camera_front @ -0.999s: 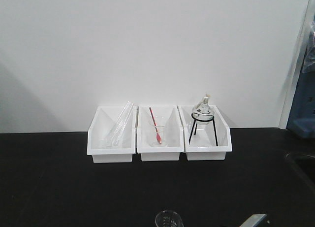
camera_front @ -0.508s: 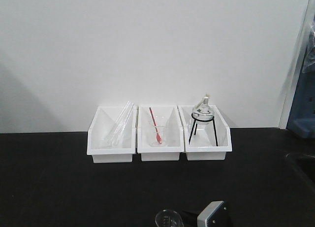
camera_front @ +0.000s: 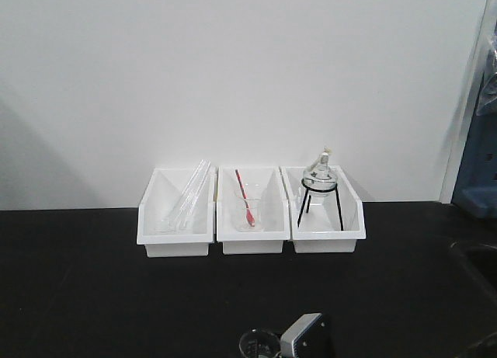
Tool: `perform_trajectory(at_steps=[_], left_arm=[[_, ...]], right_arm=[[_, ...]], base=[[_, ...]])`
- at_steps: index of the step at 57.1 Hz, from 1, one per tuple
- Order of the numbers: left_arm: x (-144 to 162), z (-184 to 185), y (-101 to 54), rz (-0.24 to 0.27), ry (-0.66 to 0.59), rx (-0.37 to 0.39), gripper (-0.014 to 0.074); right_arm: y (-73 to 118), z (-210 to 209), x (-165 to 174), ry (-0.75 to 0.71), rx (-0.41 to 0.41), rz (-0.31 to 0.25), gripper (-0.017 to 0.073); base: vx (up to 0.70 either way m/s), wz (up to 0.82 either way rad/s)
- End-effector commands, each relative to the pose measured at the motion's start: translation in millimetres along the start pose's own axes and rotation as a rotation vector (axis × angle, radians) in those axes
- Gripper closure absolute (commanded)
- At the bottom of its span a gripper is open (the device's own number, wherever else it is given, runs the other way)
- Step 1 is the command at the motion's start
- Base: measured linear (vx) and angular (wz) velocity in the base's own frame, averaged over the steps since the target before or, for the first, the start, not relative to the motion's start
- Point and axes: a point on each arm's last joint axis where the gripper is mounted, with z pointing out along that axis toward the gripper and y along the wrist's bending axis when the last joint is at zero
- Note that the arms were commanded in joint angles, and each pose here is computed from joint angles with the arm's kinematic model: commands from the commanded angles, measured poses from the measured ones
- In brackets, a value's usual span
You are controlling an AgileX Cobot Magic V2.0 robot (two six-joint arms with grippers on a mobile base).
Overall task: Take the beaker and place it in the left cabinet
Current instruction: 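Reach the right gripper down to the clear glass beaker and grasp it, then lift the beaker with the right gripper and pull it back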
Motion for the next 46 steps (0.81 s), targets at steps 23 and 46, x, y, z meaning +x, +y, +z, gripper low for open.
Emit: perform_trajectory(at_steps=[23, 46], left_arm=[[-3.1, -1.3, 0.3, -0.012, -0.085, -0.004, 0.0592], [-3.1, -1.3, 0.3, -0.012, -0.085, -0.004, 0.0592]], right_arm=[[14.6, -52.8, -163.6, -0.071, 0.144, -0.01, 0.0565], [47.5, -191.6, -247.9, 0.036, 0.565, -0.069, 0.0564]], base=[[0.0, 0.0], [0.0, 0.0]])
